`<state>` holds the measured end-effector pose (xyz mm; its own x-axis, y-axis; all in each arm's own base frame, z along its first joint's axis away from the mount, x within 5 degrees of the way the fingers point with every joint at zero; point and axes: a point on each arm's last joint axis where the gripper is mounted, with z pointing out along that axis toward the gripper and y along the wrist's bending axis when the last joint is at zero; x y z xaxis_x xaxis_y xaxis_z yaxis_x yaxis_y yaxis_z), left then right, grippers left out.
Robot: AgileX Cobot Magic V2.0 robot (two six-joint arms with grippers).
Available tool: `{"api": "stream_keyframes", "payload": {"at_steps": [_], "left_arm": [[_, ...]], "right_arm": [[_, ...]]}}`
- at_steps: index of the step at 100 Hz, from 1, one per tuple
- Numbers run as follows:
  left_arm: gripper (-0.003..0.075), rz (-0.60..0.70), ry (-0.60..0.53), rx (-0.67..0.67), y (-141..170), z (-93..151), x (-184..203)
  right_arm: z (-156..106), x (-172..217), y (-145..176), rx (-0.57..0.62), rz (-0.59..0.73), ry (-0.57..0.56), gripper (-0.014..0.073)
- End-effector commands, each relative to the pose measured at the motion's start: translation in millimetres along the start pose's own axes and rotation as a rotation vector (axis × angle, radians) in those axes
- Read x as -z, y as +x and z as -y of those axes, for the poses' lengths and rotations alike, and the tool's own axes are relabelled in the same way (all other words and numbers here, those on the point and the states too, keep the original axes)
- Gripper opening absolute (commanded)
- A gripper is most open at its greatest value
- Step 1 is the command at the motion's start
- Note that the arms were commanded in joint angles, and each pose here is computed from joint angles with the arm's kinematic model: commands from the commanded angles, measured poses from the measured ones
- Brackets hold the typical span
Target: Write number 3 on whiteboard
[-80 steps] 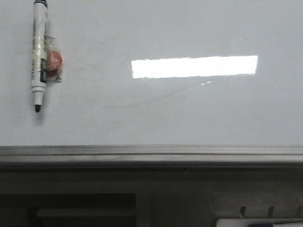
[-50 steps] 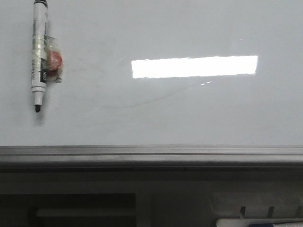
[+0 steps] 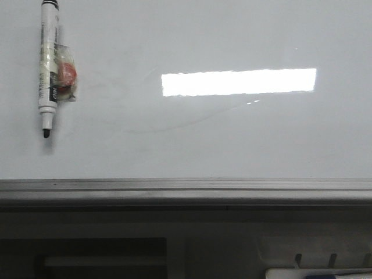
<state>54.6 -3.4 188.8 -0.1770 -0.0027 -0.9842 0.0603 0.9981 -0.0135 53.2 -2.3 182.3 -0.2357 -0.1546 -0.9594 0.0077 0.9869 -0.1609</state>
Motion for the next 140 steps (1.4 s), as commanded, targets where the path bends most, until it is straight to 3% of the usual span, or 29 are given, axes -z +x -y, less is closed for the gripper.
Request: {"api": "stream_keyframes", "payload": {"at_steps": [1,66,140], "left_arm": [[-0.002,0.095,-0.001,0.011,-4.8,0.0,1.2],[-0.002,0.095,-0.001,0.011,-4.8,0.0,1.2],[-0.002,0.095,-0.001,0.011,-4.8,0.0,1.2]], "right_arm": [[-1.5,-2.4,7.8,0.001,0.003,-0.002,-0.0061],[-1.5,-2.4,7.8,0.001,0.004,-0.002,-0.0061],[0.0,-1.6,-4.4,-0.045,0.138,0.012,-0.0061]]}}
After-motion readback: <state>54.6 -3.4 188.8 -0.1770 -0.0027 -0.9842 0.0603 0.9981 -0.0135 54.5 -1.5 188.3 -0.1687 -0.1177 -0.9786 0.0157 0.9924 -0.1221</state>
